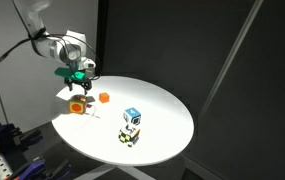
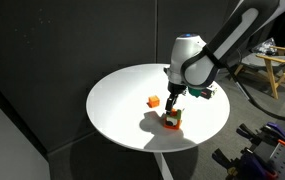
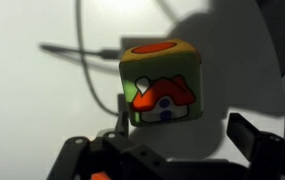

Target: Pick up the block with the orange circle on it and move it the right side of the table

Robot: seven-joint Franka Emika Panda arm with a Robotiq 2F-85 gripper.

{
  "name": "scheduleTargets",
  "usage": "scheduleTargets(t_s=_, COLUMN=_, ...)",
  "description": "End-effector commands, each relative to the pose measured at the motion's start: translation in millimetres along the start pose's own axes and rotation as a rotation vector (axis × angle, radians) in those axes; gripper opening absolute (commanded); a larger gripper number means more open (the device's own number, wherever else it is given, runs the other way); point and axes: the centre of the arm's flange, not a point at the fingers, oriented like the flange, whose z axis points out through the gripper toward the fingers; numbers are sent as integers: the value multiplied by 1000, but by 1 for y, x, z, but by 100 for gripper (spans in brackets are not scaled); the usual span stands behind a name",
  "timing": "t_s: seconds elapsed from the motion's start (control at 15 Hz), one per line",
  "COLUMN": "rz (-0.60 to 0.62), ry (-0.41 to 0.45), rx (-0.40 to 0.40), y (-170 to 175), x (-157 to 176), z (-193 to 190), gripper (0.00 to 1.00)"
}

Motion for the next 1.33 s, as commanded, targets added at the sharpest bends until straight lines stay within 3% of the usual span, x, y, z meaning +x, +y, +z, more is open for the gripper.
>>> scheduleTargets(t_s=0.0, rz=-26, ry=18, rx=-1, y=2, x=1, z=8, gripper=100)
scheduleTargets(t_s=1.27, rz=-11, ry=0, rx=-18, y=18, x=-6, z=23, gripper=100)
